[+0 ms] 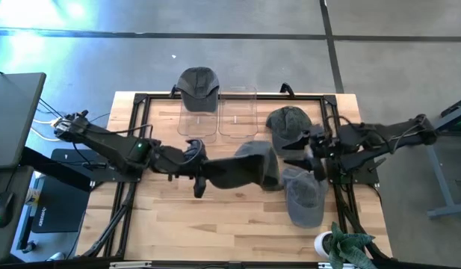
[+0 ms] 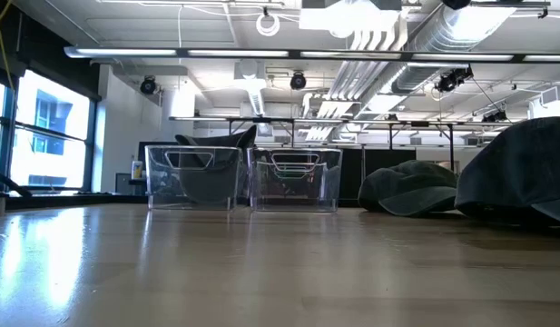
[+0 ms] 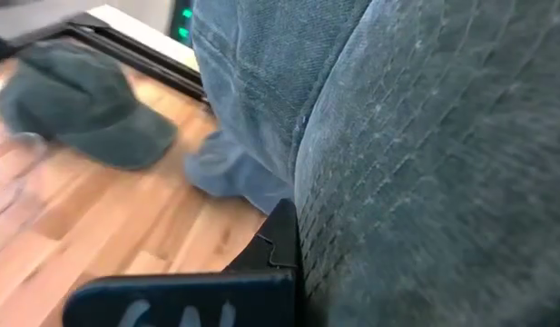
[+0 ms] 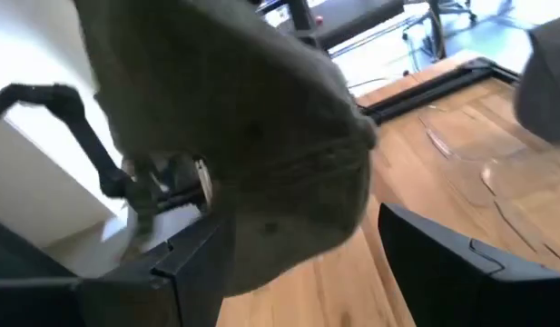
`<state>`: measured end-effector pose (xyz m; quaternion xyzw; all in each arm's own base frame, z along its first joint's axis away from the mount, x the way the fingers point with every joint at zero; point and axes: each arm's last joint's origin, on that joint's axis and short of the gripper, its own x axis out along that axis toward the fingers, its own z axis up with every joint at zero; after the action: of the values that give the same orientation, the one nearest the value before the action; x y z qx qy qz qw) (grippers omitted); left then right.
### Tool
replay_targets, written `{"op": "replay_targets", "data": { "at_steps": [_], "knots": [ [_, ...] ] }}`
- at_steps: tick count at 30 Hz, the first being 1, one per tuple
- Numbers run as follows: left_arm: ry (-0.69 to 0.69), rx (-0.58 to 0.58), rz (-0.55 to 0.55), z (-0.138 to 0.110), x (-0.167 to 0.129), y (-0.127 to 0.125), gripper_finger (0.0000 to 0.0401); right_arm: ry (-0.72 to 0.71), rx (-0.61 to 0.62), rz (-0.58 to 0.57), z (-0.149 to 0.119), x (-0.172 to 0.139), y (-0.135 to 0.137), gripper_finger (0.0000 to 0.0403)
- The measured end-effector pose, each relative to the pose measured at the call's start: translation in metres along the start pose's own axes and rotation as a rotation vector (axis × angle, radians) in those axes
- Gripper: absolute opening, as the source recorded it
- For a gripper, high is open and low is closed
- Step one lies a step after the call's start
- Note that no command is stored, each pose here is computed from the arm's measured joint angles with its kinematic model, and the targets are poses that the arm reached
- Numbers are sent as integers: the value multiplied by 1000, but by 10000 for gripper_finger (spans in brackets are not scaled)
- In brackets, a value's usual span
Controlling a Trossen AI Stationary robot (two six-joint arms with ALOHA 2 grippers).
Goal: Pick & Place hat
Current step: Put the bottom black cap into the right transparent bin
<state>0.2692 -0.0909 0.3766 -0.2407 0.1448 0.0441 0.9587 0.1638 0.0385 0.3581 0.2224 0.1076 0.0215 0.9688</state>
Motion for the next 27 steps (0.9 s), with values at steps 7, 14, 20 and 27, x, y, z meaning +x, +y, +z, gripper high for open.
{"op": "replay_targets", "data": {
  "at_steps": [7,14,20,27],
  "knots": [
    [3,9,-125,10,1,2,0,75,-72,-19,-15,34,6,264],
    [43,23,-219,8,2,-2,0,-193,-81,-8,5,49,15,264],
    [10,36,-333,11,10,-10,0,-295,-24,-11,7,72,18,264],
    [9,14,-412,-3,44,-12,0,-302,157,-81,3,75,14,264]
  ]
}}
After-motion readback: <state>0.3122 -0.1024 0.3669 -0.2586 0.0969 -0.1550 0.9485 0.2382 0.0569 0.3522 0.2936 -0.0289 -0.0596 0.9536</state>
